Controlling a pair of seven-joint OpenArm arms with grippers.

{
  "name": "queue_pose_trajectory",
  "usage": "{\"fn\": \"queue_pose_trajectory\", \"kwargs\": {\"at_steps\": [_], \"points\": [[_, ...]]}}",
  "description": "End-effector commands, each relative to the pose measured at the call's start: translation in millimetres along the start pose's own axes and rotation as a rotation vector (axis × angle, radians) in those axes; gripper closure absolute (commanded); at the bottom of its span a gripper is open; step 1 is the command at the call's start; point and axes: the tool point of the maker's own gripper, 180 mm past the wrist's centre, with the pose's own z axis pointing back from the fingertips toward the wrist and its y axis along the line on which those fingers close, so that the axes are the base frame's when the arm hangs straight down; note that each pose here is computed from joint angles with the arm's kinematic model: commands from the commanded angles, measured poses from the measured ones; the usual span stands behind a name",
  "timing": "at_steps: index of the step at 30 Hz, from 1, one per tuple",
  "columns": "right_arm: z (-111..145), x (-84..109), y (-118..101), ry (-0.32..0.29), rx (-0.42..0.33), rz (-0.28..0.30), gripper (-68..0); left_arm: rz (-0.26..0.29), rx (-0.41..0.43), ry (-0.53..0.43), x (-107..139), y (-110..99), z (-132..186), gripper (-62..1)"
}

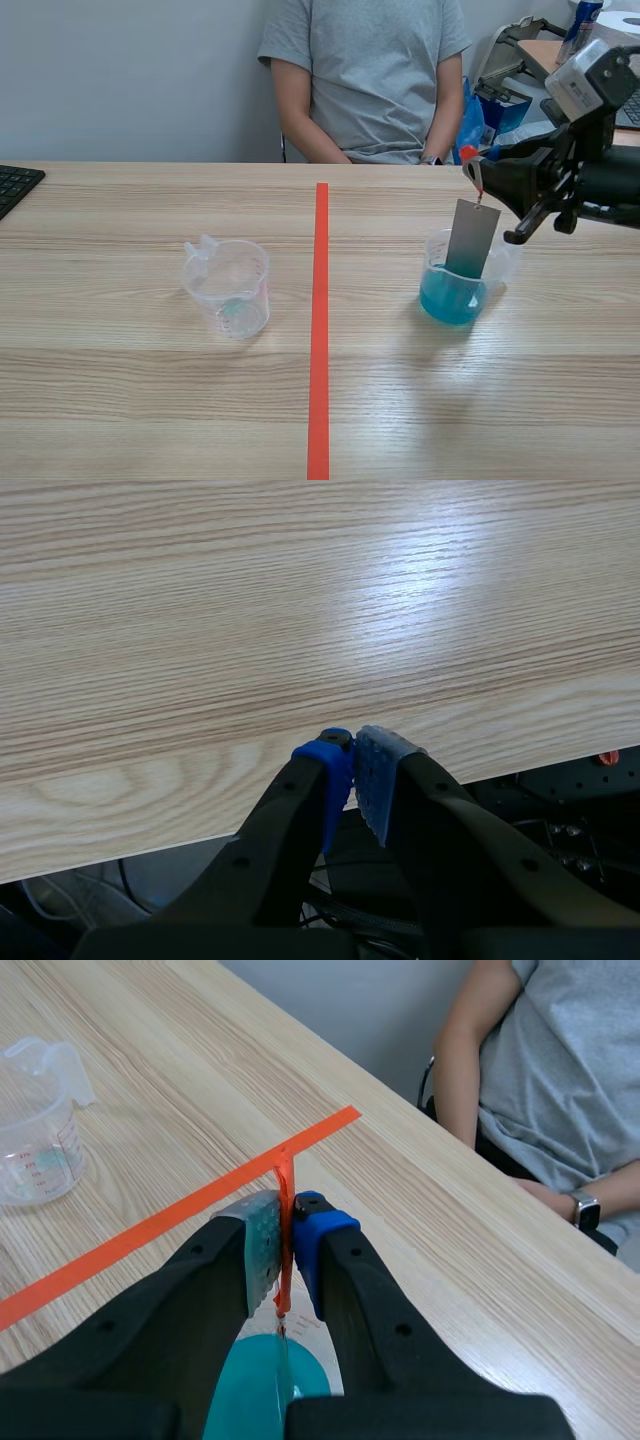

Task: Do the redox reaction experiment.
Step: 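Hold the plate still in the solution, then raise the plate and point at it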

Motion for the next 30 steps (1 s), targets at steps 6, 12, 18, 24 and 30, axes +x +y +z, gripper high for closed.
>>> {"fn": "queue_pose_trajectory", "kwargs": {"at_steps": [6, 12, 18, 24, 30], "points": [[5, 41.0, -6, -0.067, -0.008, 0.086, -1.5, -0.001, 0.002, -0.020, 5, 1, 0, -5.1], [15, 61.4, 4, -0.091, 0.012, 0.131, -1.5, -0.001, 0.002, -0.020, 6, 1, 0, -5.1], [27, 79.4, 10, -0.112, 0.011, 0.166, -1.5, -0.001, 0.002, -0.020, 5, 1, 0, -5.1], [38, 99.5, 13, -0.140, -0.005, 0.205, -1.5, -0.001, 0.002, -0.020, 5, 1, 0, -5.1], [50, 121.6, 14, -0.168, -0.027, 0.225, -1.5, -0.001, 0.002, -0.020, 6, 1, 0, -5.1]]}}
